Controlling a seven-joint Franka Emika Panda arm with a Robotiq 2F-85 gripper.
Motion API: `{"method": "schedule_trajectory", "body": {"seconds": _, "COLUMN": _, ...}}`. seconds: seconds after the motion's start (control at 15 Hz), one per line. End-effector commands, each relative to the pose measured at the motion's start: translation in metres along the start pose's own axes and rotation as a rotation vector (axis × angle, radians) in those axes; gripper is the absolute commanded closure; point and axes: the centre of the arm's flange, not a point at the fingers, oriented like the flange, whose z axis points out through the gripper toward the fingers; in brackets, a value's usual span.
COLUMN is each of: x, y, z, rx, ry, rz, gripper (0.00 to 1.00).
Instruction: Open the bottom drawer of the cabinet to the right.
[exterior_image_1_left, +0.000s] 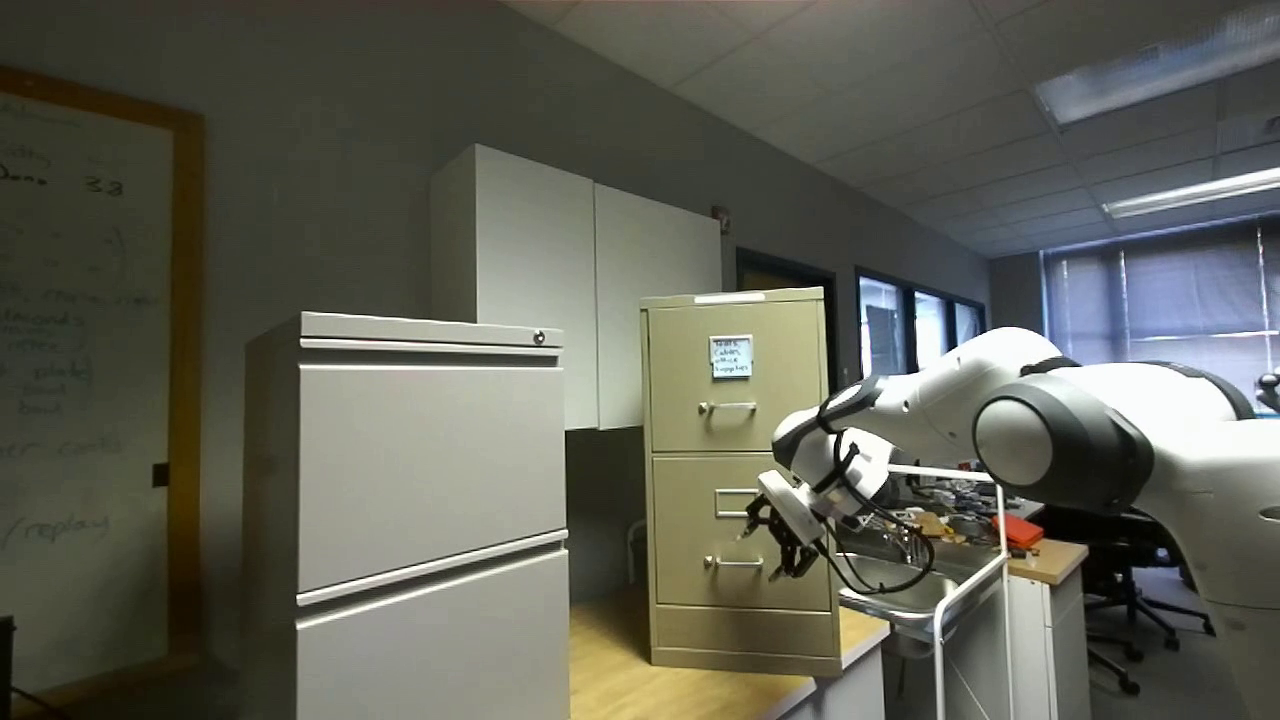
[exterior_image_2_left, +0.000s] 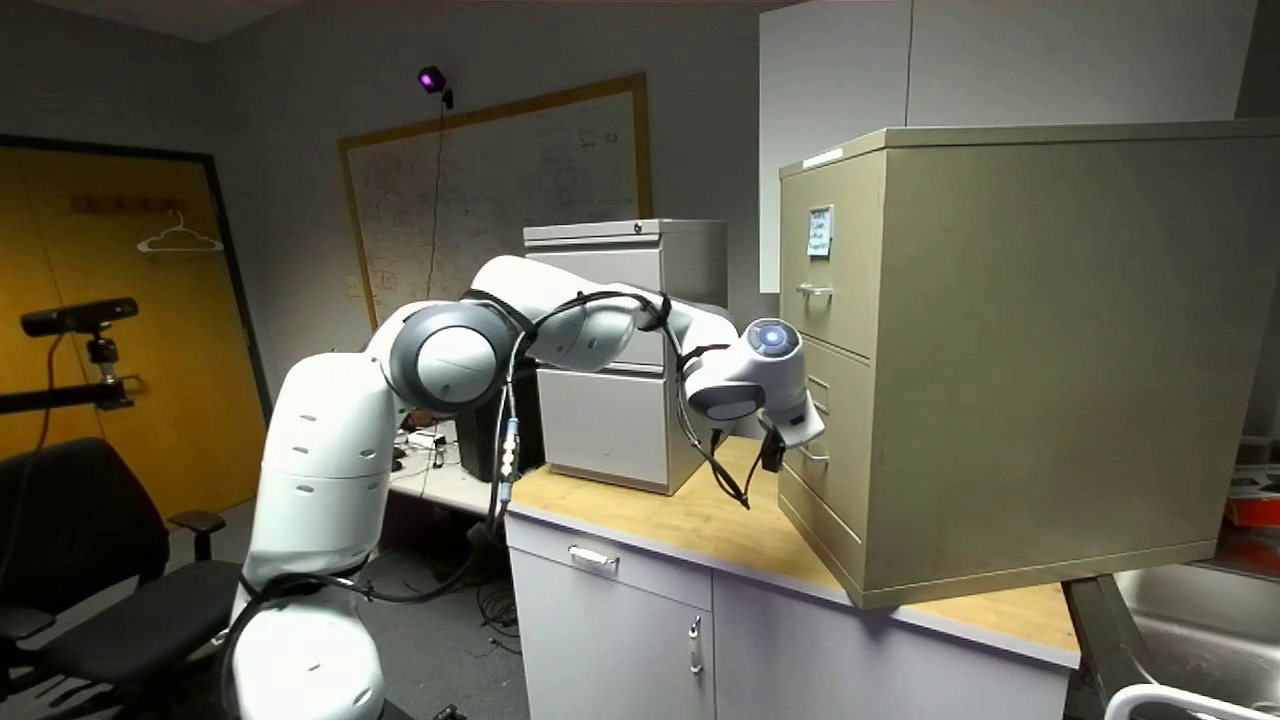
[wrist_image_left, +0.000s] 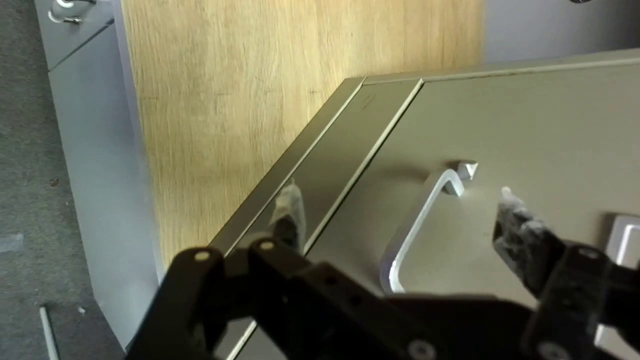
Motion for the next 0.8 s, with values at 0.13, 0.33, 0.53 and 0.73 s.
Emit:
{"method": "schedule_trajectory", "body": {"seconds": 0.13, "x": 0.037, "y": -0.016, "z": 0.014, "rx": 0.028, "ry": 0.0, "rz": 0.083, "gripper": 0.0}}
{"method": "schedule_trajectory", "body": {"seconds": 0.33, "x": 0.047, "y": -0.028, "z": 0.026, "rx": 0.014, "ry": -0.008, "rz": 0.095, "gripper": 0.0}}
{"method": "schedule_trajectory", "body": {"seconds": 0.53, "x": 0.047, "y": -0.034, "z": 0.049, "rx": -0.015, "ry": -0.038, "rz": 0.094, "gripper": 0.0}}
{"method": "schedule_trajectory", "body": {"seconds": 0.73, "x": 0.041, "y": -0.019, "z": 0.08, "rx": -0.072, "ry": -0.082, "rz": 0.106, "gripper": 0.0}}
